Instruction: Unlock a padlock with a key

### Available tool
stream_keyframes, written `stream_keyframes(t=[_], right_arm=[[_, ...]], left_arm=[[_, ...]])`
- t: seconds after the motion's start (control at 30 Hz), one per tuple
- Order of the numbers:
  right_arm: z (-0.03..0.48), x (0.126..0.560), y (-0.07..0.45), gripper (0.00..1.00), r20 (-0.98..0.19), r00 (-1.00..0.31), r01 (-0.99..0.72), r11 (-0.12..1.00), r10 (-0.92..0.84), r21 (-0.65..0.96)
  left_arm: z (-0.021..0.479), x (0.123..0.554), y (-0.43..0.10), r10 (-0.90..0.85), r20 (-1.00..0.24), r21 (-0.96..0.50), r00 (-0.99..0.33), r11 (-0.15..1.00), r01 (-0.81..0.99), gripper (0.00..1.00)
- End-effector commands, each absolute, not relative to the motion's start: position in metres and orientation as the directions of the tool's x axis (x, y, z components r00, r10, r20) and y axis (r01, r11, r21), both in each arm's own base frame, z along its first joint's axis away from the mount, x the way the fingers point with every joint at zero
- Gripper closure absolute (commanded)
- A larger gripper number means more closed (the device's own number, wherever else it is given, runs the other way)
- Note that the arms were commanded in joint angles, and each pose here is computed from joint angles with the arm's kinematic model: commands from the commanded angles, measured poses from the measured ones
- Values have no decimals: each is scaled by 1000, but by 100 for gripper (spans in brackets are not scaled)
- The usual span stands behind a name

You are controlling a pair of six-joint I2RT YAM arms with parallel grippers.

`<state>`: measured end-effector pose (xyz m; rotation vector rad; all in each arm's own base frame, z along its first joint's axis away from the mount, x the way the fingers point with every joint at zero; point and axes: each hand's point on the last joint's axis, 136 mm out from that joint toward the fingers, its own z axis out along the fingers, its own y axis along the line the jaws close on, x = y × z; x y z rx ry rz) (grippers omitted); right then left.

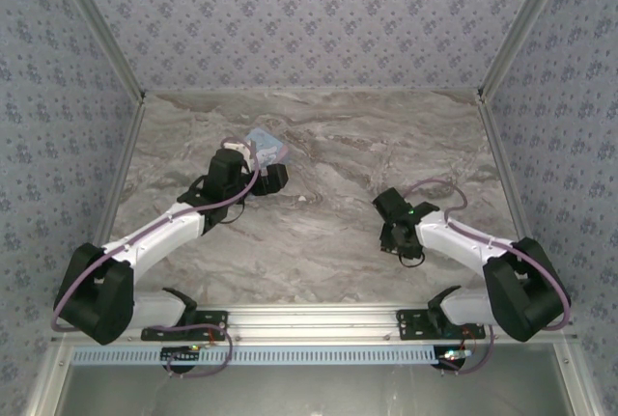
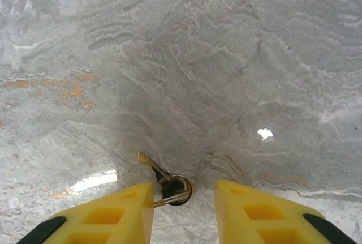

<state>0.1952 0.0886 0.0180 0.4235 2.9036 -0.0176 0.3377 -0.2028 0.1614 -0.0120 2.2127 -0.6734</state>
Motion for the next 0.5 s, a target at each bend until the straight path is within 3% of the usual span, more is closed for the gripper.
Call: stream_keyframes(t=[0.0, 0.47], right_arm=[[17, 186, 79, 67, -193, -935, 307, 952, 298, -15], [10, 184, 78, 82, -175, -934, 315, 949, 311, 8]], left_arm=[[188, 344, -206, -222, -744, -459, -630, 855, 241, 1], [190, 347, -207, -213, -746, -452, -631, 858, 245, 1]])
